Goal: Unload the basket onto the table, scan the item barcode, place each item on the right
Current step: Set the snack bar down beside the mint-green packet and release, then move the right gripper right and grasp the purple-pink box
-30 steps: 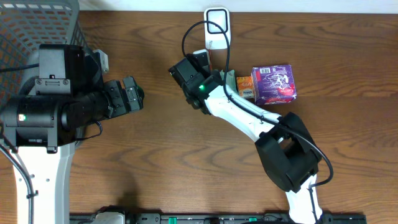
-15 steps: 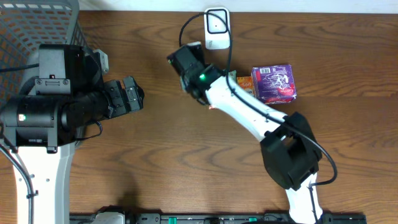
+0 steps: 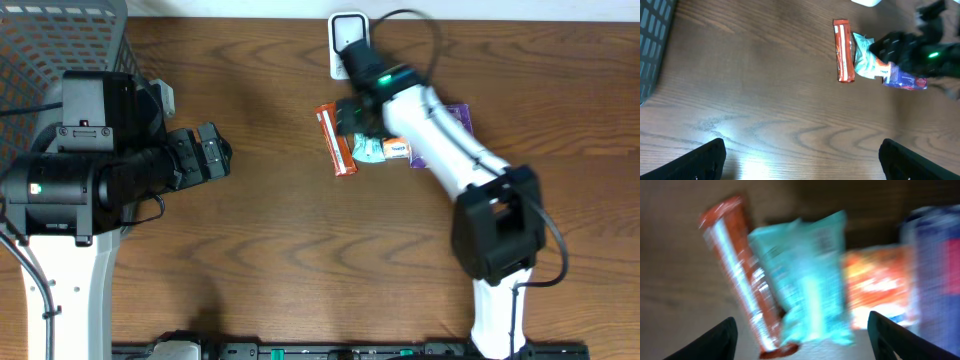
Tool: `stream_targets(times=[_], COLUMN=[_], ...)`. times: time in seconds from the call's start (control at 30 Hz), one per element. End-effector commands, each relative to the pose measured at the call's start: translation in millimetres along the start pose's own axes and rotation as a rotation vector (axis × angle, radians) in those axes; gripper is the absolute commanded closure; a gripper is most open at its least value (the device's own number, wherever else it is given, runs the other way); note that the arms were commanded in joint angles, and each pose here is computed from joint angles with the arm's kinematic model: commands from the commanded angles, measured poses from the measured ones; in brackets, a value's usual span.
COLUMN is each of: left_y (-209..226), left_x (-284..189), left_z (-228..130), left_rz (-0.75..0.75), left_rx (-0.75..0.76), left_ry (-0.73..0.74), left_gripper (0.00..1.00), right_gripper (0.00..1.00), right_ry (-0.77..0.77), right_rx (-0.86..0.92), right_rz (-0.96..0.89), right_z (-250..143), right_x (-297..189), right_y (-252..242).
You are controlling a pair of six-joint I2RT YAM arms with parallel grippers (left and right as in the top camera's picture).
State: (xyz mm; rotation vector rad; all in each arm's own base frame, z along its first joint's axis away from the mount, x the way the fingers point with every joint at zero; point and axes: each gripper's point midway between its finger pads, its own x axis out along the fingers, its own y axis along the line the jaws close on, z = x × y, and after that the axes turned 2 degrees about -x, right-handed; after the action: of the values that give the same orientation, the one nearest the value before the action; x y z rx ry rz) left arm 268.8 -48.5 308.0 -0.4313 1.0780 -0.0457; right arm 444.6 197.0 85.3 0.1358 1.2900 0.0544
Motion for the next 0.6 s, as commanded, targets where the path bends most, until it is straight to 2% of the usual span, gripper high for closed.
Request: stream_targets(times=[0.0,0.07,0.3,0.43,0.57], left_y=[-3,-3,-3,-3,-3], left_x=[-4,-4,-4,-4,-4], left_z=[2,2,2,2,2], left_rz=[-0.01,-0.01,-0.01,-0.01,-0.01], left_rx=[0.015,0.016,0.015,0.016,0.016], left_ry=[-0.011,-0.011,-0.011,-0.011,-0.011], left_gripper=[0.02,0.02,0.02,0.02,0.02], right_gripper=[0.18,0.01,0.01,0.01,0.02], right_ry=[-0.019,-0.015,0.011,0.045,0.065], right_rx=[0.08,0.127,0.302,0.313,0.218], right_rz=[0.151,0.191,0.015,-0.01,-0.01], right_z=[31,41,41,31,24], right_x=[-31,-37,-40,-40,-36], right_y=[-28,-55,-170,-203,-219])
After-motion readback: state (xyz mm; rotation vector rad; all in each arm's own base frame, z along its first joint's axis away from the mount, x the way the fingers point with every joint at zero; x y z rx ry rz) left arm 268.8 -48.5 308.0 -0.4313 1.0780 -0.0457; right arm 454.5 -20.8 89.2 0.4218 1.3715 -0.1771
